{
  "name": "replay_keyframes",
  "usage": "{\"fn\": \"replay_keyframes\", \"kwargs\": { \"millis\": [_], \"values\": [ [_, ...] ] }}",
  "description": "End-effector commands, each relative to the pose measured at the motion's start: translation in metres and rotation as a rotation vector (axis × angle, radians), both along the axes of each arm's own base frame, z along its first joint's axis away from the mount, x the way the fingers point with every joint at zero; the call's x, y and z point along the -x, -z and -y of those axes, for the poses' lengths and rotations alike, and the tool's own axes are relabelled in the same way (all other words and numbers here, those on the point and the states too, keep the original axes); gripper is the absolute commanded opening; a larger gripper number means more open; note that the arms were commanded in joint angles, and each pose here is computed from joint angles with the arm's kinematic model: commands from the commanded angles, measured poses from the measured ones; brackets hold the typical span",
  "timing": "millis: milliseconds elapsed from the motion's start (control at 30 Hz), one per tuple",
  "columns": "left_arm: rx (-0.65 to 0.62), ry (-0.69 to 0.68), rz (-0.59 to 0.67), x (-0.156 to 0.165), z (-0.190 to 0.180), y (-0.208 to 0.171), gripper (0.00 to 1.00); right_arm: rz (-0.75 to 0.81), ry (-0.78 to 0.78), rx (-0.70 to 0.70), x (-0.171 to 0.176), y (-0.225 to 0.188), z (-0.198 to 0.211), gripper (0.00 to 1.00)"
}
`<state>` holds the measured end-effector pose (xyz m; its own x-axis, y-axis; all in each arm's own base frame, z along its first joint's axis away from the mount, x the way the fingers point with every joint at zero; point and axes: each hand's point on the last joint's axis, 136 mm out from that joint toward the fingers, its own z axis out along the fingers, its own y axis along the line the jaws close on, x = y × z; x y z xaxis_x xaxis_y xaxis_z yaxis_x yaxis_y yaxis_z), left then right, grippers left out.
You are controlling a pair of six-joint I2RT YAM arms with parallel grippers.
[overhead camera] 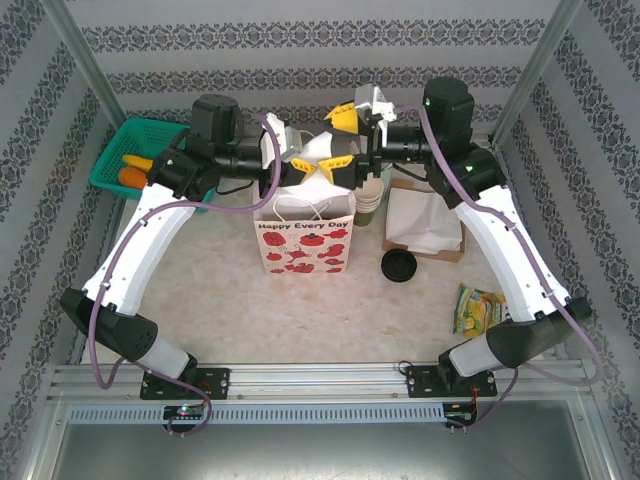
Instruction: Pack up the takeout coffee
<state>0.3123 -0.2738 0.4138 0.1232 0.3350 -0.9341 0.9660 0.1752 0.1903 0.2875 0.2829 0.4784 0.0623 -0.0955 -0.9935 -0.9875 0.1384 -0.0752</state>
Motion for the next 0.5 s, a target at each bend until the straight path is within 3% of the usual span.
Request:
{"fn": "replay_keyframes", "kwargs": {
  "millis": [0, 233, 300, 333, 467],
  "values": [
    [0.010, 0.021, 0.023, 0.009, -0.004, -0.010, 0.00, -0.005, -0.010, 0.030, -0.010, 0.019, -0.003, 0.98],
    [0.008, 0.027, 0.017, 0.010, -0.004, -0.009, 0.00, -0.007, -0.204, 0.039, 0.014, 0.015, -0.018, 0.92],
    [0.006, 0.024, 0.016, 0.009, -0.004, -0.008, 0.00, -0.011, -0.218, 0.035, 0.014, 0.014, -0.021, 0.85],
    [0.004, 0.023, 0.014, 0.009, -0.004, -0.008, 0.00, -0.005, -0.219, 0.030, 0.014, 0.013, -0.021, 0.74],
    [-0.008, 0.011, 0.015, 0.008, -0.005, -0.006, 0.00, 0.041, -0.173, 0.032, 0.012, 0.008, -0.021, 0.17]
  ]
}}
